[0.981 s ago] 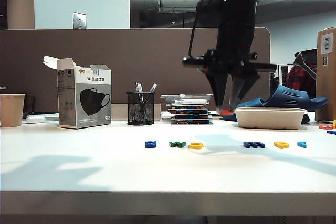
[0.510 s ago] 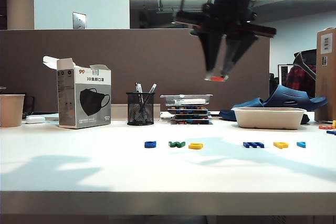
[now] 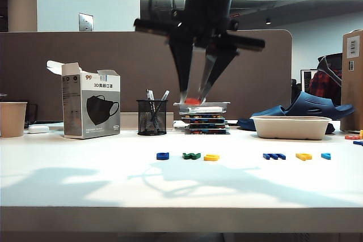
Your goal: Select the appropriate letters from the row of letter magnets placed on the table to arrange into the word "cup".
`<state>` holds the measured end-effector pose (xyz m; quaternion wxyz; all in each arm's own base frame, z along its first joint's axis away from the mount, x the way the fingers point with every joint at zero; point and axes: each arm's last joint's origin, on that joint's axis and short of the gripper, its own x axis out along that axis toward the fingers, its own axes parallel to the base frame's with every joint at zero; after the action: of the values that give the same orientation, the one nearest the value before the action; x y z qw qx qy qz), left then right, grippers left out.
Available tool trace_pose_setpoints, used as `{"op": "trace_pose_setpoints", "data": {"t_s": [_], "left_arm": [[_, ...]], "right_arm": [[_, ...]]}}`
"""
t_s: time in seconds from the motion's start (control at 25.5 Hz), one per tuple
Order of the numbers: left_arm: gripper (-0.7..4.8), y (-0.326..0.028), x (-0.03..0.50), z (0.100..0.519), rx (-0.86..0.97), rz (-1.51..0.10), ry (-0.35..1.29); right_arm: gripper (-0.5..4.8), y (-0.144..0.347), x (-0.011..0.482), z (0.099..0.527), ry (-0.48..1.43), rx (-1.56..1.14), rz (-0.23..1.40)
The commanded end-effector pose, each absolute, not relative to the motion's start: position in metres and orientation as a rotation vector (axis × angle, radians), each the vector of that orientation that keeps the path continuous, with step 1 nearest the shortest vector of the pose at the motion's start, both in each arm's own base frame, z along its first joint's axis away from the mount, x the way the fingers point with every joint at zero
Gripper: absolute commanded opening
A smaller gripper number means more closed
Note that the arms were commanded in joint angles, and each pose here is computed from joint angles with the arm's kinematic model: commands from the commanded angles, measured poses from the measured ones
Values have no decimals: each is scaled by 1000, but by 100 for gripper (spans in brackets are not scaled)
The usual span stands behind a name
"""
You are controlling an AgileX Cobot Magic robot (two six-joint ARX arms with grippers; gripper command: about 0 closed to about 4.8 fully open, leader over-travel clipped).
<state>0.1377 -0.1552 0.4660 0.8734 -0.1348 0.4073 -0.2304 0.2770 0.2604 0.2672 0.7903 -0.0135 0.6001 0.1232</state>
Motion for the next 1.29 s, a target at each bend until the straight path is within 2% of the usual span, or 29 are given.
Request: {"op": "trace_pose_setpoints", "data": {"t_s": [0.04, 0.55, 0.86, 1.29], "left_arm": [[-5, -154, 137, 468, -284, -486, 838], [-5, -154, 137, 468, -284, -486, 838], [-5, -154, 137, 468, -284, -486, 838], [-5, -154, 137, 468, -283, -487, 838]], "right_arm": [[81, 270, 274, 260, 1265, 13, 267], [81, 289, 284, 193, 1379, -12, 189], [81, 292, 286, 176, 1427, -31, 175], [81, 292, 286, 176, 1428, -30, 174]]}}
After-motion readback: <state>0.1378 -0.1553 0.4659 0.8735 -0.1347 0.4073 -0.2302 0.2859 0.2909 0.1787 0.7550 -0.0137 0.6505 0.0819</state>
